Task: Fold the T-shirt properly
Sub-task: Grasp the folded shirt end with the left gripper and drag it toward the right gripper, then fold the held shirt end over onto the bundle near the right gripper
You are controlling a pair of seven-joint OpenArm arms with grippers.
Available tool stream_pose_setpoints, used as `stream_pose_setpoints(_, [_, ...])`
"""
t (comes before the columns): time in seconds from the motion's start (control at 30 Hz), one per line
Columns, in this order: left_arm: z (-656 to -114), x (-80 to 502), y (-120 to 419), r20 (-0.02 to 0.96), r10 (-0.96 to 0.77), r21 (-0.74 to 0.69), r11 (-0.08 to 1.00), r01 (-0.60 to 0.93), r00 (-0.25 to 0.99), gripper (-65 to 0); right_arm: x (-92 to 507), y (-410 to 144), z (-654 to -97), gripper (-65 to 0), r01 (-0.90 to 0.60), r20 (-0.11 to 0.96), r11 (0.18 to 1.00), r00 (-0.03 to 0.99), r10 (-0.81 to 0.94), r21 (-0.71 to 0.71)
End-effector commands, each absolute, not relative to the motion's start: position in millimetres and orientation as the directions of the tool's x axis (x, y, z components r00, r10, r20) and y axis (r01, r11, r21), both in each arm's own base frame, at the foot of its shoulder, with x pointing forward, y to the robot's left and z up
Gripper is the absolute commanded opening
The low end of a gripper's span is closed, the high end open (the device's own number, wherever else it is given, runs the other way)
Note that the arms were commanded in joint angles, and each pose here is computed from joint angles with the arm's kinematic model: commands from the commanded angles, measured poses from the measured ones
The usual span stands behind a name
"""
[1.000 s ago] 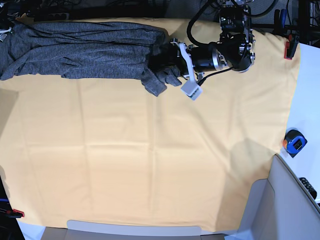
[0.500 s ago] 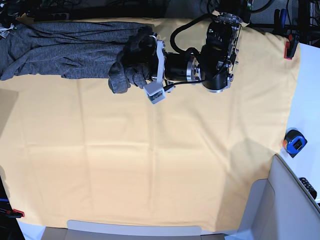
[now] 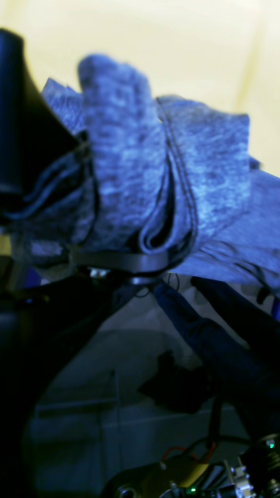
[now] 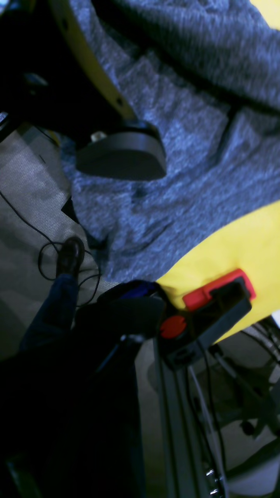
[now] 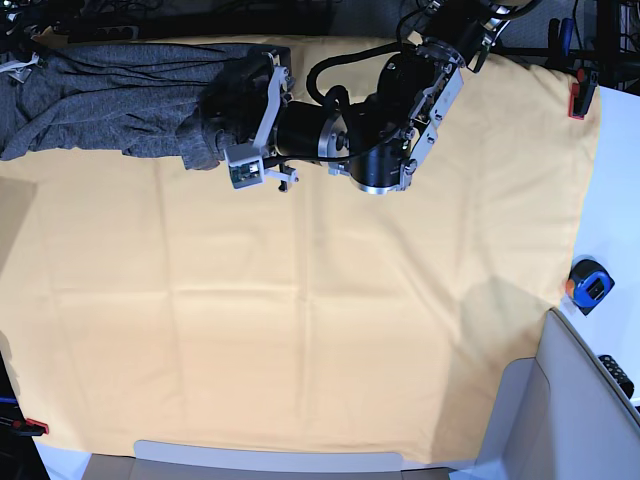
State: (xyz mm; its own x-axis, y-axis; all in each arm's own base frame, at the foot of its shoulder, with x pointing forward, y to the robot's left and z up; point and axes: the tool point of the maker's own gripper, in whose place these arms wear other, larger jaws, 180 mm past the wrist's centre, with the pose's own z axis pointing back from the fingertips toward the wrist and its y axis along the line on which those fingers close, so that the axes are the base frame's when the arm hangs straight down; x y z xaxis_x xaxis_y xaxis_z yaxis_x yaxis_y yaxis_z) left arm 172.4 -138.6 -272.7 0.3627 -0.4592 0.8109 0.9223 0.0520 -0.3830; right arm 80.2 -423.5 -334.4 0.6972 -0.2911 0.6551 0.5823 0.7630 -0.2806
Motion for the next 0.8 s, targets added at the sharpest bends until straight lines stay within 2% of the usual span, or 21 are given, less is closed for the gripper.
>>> stream_pose_setpoints(0.0, [-254, 172, -149, 0.851, -0.409, -0.355, 0.012, 0.935, 0.329, -65.0, 83, -429, -323, -19.0, 0.586, 0.679, 0.755, 0.685, -0.265, -0.296])
stream_pose_setpoints(0.3, [-251, 158, -173, 0.892, -0.379, -0.278, -0.034, 0.960, 0.245, -65.0, 83, -428, -324, -19.0, 0.581, 0.675, 0.758, 0.689, -0.263, -0.297])
stream_pose_setpoints(0.6, [-257, 156, -188, 0.913, -0.317, -0.282, -0.035, 0.959, 0.257, -65.0, 81, -424, -329, -19.0, 0.584, 0.671, 0.760, 0.688, -0.276, -0.286])
stream_pose_setpoints(0.77, [-267, 150, -197, 0.919, -0.330, -0.243, -0.039, 0.969, 0.217, -65.0, 77, -420, -333, -19.0, 0.585, 0.662, 0.760, 0.693, -0.287, -0.283])
